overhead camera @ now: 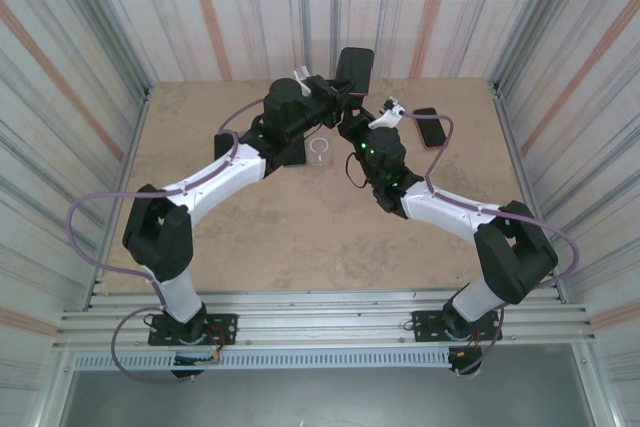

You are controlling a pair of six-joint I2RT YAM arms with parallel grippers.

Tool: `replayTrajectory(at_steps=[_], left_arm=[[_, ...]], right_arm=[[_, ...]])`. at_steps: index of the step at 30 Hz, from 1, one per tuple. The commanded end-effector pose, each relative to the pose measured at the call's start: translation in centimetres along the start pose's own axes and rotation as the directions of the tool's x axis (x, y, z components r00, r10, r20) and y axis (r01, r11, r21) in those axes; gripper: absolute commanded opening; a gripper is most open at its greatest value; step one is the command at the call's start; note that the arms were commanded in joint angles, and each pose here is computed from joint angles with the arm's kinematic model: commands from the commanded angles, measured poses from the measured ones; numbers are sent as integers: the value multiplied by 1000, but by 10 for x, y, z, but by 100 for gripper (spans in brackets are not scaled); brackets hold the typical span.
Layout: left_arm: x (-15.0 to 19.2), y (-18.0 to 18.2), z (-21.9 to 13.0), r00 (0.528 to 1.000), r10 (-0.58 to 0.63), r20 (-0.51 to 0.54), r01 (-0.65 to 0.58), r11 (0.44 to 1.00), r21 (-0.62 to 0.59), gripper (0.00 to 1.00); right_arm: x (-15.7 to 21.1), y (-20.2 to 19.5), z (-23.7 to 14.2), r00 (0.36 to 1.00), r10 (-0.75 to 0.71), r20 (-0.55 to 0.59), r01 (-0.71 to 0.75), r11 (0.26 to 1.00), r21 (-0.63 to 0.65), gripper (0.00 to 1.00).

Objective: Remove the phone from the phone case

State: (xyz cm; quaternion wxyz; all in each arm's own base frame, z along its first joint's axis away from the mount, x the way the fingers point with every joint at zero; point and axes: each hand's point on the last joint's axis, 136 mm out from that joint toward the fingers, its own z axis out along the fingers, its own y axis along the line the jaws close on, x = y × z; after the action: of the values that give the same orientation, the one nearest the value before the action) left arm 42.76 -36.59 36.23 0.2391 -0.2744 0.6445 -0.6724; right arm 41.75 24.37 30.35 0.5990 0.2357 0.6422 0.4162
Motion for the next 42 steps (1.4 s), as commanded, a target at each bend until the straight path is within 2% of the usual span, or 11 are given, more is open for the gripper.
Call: replayTrajectory(at_steps=[1, 8, 11, 15, 26, 35, 42], left_arm=[[21, -47, -8, 997, 65, -49, -59, 992, 114, 0], [-7, -36, -30, 997, 78, 15, -79, 995, 68, 0], [-16, -37, -36, 995, 91, 48, -94, 994, 61, 0], [-15, -27, -31, 996, 84, 29, -85, 995, 50, 0], [-20, 65, -5, 995, 85, 48, -81, 993, -90, 0], [-29, 142, 23, 994, 85, 63, -68, 971, -231, 0], [-37, 185, 40, 993, 81, 83, -51, 950, -307, 0]], right_arm=[[8, -18, 2, 999, -33, -38, 35, 997, 62, 0], [-26, -53, -13, 998, -64, 4, 63, 986, 153, 0], [-29, -52, -18, 996, -86, 0, 85, 984, 156, 0], [-30, -58, -18, 997, -80, -14, 81, 985, 153, 0], [-26, -102, -19, 961, 4, -276, 39, 988, 151, 0], [-34, -137, -28, 948, 65, -312, 2, 978, 210, 0], [-28, -155, -34, 937, 117, -329, -32, 968, 251, 0]])
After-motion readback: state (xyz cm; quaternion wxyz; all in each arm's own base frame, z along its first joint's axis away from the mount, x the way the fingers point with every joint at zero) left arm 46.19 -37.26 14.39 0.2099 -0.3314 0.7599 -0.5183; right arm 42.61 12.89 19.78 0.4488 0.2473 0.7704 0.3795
